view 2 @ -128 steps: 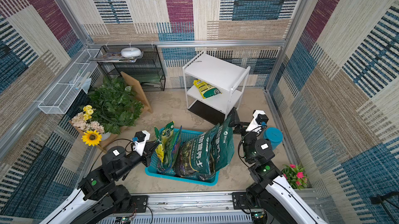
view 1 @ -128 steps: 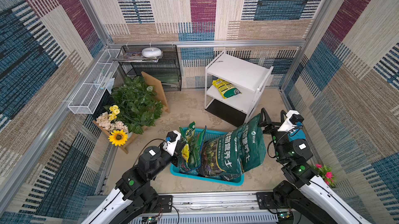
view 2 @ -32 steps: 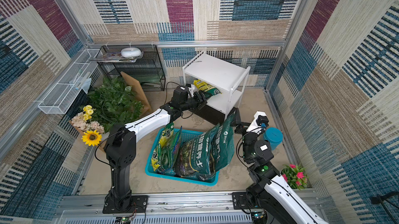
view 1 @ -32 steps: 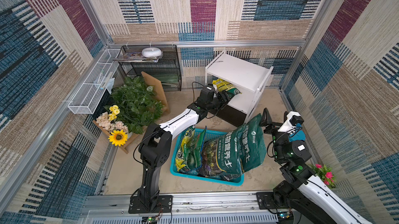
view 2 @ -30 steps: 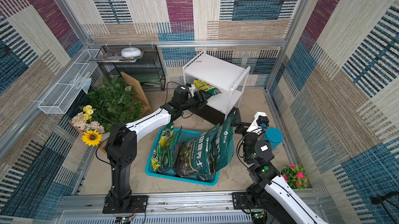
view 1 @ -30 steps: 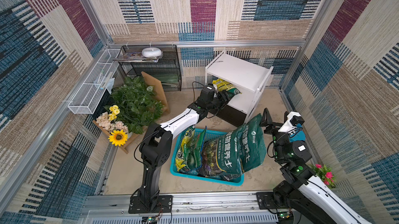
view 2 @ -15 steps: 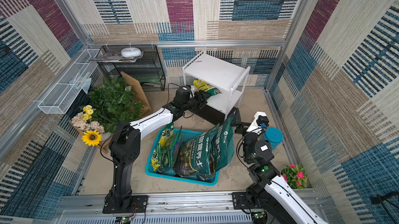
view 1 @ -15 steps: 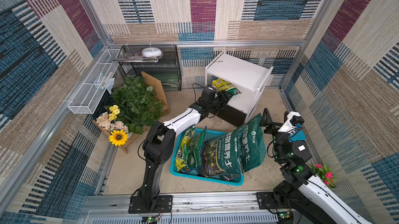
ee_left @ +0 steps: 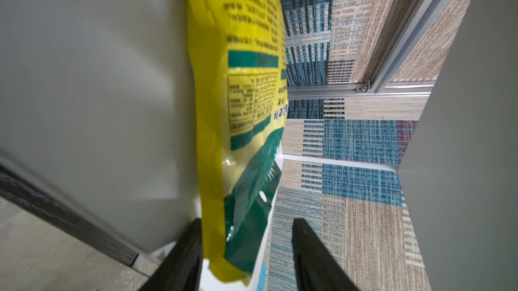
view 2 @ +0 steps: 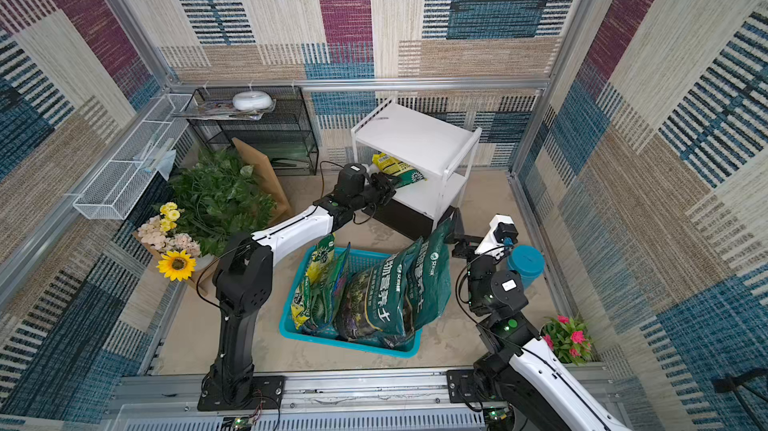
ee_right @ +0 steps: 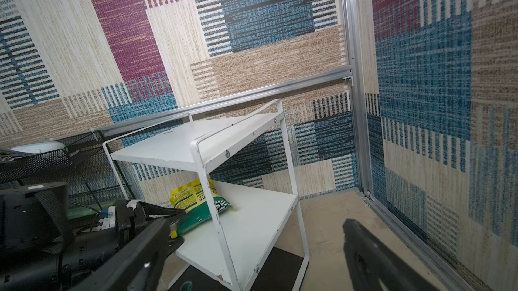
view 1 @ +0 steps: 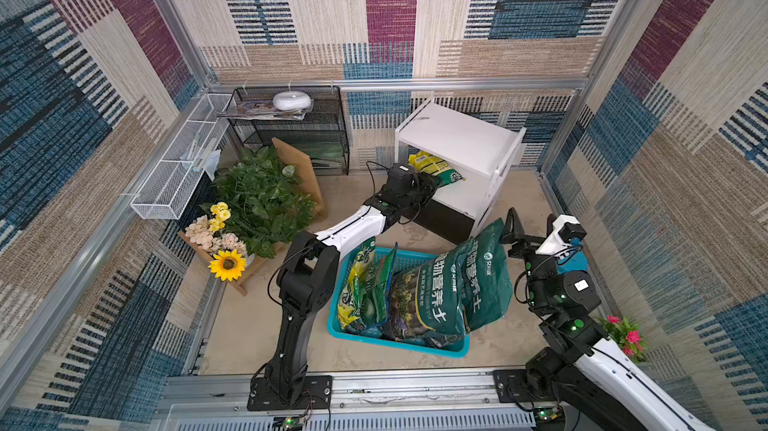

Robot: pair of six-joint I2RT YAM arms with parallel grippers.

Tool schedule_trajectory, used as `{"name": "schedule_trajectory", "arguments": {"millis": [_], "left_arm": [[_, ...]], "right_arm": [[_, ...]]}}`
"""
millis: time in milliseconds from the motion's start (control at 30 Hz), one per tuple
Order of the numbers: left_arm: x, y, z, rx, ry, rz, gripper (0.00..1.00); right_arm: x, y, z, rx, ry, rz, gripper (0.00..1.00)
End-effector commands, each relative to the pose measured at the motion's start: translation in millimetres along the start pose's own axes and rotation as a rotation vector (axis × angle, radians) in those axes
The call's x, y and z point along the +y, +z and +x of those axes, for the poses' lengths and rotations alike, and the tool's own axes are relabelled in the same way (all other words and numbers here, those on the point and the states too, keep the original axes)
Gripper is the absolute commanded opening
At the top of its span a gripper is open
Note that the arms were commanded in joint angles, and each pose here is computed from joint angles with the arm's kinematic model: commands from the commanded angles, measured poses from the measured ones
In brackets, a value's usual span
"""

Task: Take down the fertilizer bag from the shelf
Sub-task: Pick up the fertilizer bag from the shelf.

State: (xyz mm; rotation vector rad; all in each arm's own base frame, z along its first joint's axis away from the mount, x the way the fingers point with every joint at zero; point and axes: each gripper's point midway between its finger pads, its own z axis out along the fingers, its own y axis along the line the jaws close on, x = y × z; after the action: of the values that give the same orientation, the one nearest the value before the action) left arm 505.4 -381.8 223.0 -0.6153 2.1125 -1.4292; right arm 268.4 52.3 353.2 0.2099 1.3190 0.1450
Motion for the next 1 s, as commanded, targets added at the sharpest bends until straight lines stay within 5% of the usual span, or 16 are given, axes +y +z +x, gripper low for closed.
{"name": "schedule_trajectory", "arguments": {"millis": [0,200,433,967], "left_arm": [[20,2,-3,-0.014,-0.009,-0.071,0.4],[26,8,-3,-0.001,-0.016,-0.087,0.0],[3,-8,-5,-0.003,0.053,-0.066,0.0],[-80,-157,8,-0.063,0.518,-0.037,0.0]], "right_arm": [[1,0,-2,-0.009,0.01,-0.005,0.99],[1,-1,-2,-0.009,0.012,-0.009,0.99],[1,-1,-1,-0.008,0.011,-0.012,0.99],[3,-1,-2,-0.009,0.018,-0.022,0.99]]}}
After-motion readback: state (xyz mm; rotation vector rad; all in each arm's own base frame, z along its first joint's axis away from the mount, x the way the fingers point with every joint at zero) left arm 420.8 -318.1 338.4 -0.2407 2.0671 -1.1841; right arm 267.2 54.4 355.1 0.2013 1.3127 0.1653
